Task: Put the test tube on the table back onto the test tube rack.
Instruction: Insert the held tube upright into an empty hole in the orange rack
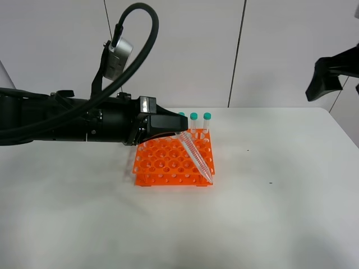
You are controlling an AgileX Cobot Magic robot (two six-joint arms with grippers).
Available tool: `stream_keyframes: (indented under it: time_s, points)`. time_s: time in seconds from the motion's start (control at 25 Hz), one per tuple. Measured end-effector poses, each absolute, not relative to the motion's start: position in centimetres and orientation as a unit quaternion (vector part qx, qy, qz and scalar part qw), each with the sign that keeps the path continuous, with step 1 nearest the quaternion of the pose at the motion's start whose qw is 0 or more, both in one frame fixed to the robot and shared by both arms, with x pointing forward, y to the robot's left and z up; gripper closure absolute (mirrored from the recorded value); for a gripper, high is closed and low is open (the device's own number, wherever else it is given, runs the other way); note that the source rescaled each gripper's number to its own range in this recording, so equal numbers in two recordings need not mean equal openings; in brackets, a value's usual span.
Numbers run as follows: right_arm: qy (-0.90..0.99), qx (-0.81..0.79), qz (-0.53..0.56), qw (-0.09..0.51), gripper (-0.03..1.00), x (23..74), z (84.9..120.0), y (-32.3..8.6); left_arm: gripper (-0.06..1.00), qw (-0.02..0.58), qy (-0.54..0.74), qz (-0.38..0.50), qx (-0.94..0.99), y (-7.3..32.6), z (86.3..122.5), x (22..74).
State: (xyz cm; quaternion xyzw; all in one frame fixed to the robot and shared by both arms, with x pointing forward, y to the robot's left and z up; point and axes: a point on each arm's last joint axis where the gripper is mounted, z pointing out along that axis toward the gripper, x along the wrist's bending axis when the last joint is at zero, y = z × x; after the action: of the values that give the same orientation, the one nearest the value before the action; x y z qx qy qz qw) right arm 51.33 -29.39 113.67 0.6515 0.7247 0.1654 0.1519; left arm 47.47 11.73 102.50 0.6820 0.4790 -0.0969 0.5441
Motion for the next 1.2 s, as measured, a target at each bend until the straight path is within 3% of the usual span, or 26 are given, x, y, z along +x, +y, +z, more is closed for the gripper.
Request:
stream_keyframes:
  time_s: [0.36, 0.72, 0.88, 1.2]
  points:
    - [0.718, 0.671, 0.139, 0.122, -0.03, 49.8, 112.2, -30.2, 0.94, 0.544, 0.479, -0.097, 0.682, 11.7, 102.5, 47.5]
    - [0.716, 0.674, 0.146, 0.107, -0.03, 39.5, 109.1, -29.6, 0.94, 0.544, 0.479, -0.097, 0.682, 11.7, 102.5, 47.5]
    - [0.713, 0.67, 0.165, 0.128, -0.03, 34.5, 106.9, -29.5, 0.94, 0.544, 0.479, -0.097, 0.682, 11.7, 102.5, 47.5]
    - [0.672, 0.639, 0.277, 0.252, -0.03, 28.6, 104.5, -29.4, 0.94, 0.541, 0.476, -0.094, 0.687, 11.7, 102.4, 47.4]
